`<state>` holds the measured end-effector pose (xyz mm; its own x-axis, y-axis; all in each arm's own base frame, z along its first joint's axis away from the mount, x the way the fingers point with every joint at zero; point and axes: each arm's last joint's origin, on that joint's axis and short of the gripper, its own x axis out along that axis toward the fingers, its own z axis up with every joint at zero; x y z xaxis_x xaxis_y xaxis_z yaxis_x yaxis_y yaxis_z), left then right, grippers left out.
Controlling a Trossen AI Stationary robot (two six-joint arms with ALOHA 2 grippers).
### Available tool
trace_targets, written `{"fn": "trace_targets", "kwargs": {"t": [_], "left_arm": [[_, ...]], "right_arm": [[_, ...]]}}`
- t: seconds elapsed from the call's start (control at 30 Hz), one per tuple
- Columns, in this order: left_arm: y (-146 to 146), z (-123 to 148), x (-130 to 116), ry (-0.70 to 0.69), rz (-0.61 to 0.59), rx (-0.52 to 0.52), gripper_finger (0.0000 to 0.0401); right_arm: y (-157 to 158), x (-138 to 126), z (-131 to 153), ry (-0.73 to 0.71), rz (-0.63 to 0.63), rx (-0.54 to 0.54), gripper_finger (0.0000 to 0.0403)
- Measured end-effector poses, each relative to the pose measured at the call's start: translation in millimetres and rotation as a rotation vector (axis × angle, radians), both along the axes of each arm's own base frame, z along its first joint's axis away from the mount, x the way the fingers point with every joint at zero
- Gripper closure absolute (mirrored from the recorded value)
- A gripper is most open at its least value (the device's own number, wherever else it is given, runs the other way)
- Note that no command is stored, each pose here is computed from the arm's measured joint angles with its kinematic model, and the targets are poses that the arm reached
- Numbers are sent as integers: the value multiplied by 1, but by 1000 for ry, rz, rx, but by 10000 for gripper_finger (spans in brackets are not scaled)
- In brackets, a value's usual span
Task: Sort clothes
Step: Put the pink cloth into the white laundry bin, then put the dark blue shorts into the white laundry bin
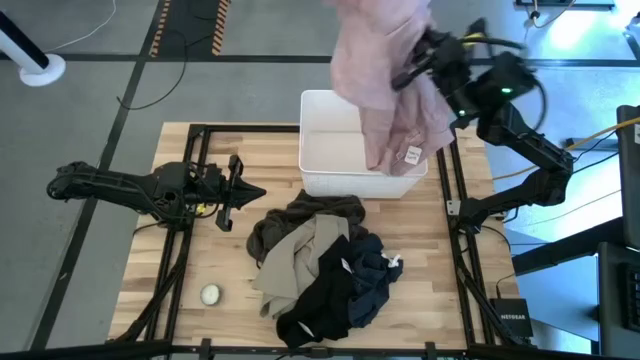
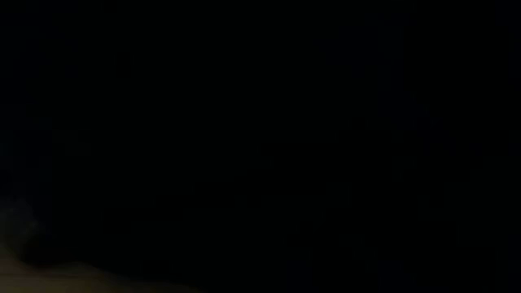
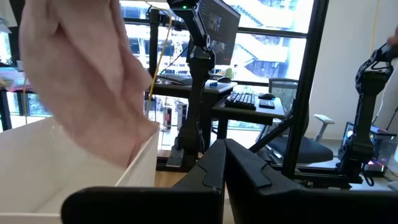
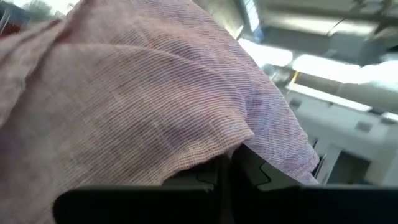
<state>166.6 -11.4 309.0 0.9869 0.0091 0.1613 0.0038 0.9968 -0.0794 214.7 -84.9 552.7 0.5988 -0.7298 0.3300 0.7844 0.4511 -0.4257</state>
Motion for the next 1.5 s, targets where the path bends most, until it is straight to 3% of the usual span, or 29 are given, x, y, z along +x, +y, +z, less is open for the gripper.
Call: {"fn": "trace_targets", "kwargs": {"t": [0.23,0.47,0.67,0.83,0.97,1.1,1.27,1.4,1.5], "left_arm": [[0,0,0,0,-2,-10,401],[0,0,0,1,-2,-12,401],[0,0,0,1,-2,-17,401],[0,0,0,1,-2,-14,401],[0,0,0,1,-1,-14,401],[0,0,0,1,-1,-14,401],[0,0,0,1,-2,-17,401],[0,0,0,2,-4,-33,401],[0,0,0,5,-5,-37,401]], "right_arm": [[-11,30,-45,337,5,171,382],[-17,37,-102,677,-26,412,382],[-27,32,-151,819,-125,571,381],[-32,35,-198,896,-81,701,377],[-31,37,-225,946,-75,734,352],[-33,36,-227,966,-172,706,302],[-33,34,-202,889,-194,718,235],[-28,31,-171,798,-80,782,195],[-22,28,-148,720,88,878,177]]}}
